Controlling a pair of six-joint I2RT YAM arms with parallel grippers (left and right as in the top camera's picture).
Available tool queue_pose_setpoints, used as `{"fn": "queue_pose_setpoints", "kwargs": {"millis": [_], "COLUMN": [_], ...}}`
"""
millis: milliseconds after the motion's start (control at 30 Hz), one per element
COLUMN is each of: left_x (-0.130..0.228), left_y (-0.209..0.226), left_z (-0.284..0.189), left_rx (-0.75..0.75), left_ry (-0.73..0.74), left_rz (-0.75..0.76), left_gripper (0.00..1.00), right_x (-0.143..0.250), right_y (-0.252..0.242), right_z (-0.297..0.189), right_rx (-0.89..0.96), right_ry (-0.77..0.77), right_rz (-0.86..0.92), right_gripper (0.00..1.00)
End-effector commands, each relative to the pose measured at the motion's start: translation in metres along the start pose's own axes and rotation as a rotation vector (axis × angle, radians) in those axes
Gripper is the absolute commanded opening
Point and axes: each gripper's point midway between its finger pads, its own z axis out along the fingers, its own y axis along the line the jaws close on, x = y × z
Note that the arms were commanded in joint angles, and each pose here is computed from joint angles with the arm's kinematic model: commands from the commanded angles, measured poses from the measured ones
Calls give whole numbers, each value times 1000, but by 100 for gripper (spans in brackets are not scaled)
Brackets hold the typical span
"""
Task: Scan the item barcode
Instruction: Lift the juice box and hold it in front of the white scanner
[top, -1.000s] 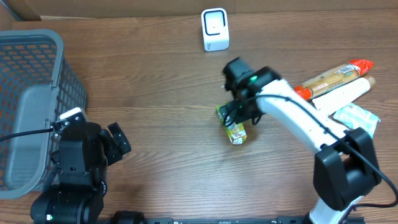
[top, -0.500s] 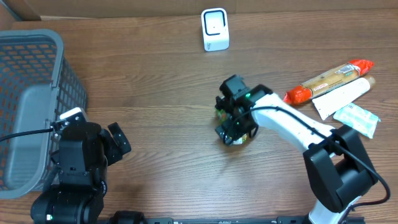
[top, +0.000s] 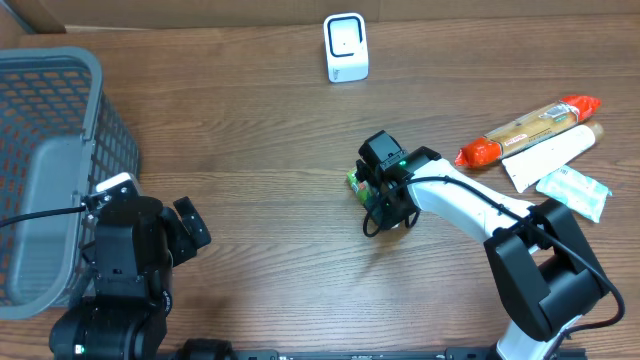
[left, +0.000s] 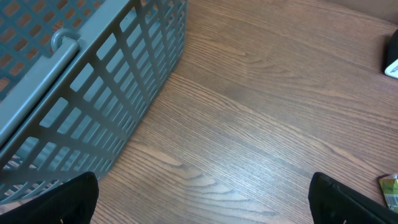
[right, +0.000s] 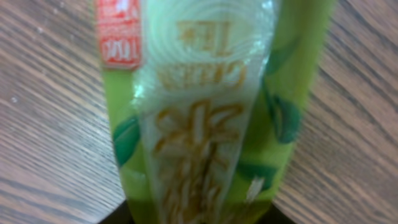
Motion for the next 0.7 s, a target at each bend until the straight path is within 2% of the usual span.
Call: {"fn": "queue_pose_setpoints", "kwargs": {"millis": [0,100,300,667], "left_x": [-1,-1,-1,-1], "left_y": [3,3,3,3], "left_z": [0,0,0,0], "left_rx": [-13,-13,-13,-13], "left_ry": [-7,-7,-7,-6], "left_rz": [-13,-13,-13,-13], "left_gripper": [100,99,99,100], "right_x": [-3,-17,-48,-91], "right_y": [9,18,23,28], "right_z": [-3,-18,-70,-183], "right_rx": [-63,-126,-255,-717], "right_ry": [-8,-31,-88,-313], "right_rz": [17,19,52,57], "right_gripper": [24,11,4,4]}}
